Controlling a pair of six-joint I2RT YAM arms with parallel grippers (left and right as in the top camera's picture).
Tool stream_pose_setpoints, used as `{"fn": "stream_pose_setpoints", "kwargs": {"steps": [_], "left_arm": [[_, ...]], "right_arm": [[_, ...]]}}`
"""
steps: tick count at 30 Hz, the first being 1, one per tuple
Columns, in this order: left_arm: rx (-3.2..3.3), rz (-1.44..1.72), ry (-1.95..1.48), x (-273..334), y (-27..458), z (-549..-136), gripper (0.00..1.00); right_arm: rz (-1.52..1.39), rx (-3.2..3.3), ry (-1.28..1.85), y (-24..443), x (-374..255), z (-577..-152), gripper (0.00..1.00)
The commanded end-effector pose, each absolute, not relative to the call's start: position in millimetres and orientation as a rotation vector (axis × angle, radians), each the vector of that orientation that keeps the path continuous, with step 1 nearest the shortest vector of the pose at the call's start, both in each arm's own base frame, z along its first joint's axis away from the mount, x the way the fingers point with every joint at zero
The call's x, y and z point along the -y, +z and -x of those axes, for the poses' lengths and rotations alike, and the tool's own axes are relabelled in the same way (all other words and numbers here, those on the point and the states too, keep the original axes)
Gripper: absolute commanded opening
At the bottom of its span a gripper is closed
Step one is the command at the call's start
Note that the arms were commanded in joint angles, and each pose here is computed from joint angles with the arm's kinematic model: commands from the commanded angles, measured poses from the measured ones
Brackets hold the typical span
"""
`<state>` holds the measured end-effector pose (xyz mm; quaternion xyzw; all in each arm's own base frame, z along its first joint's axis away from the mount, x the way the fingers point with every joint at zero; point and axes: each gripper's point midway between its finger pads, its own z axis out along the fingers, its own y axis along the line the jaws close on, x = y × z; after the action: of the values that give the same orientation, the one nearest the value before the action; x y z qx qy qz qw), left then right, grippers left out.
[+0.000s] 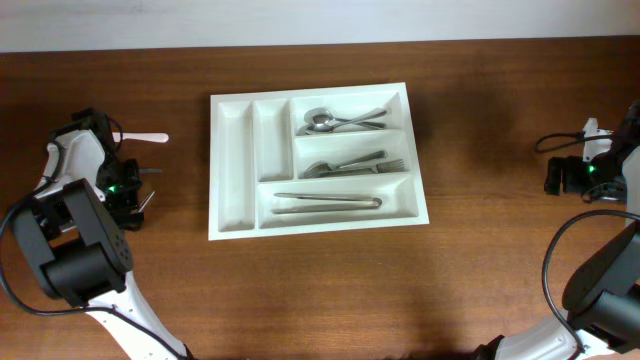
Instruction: Pack container
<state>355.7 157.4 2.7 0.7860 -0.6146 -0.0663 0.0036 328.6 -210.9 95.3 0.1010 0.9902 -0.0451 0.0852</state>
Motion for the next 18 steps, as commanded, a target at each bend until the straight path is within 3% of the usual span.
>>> {"fn": "stream_pose_setpoints", "kwargs": {"steps": [1,9,18], "left_arm": [[1.908,-2.455,-0.235,-160,-8,-352,0.99],[1.66,-2.585,-0.177,-149,-8,-350,0.99],[1.894,-2.4,-0.316,-159,-5,-335,1.0]], "right_arm": [[-0.313,-2.94,-0.154,100,213,-329,0.99],[-0.313,-2.94,-0.154,100,213,-329,0.99],[-0.313,-2.94,-0.154,100,213,-329,0.99]]}}
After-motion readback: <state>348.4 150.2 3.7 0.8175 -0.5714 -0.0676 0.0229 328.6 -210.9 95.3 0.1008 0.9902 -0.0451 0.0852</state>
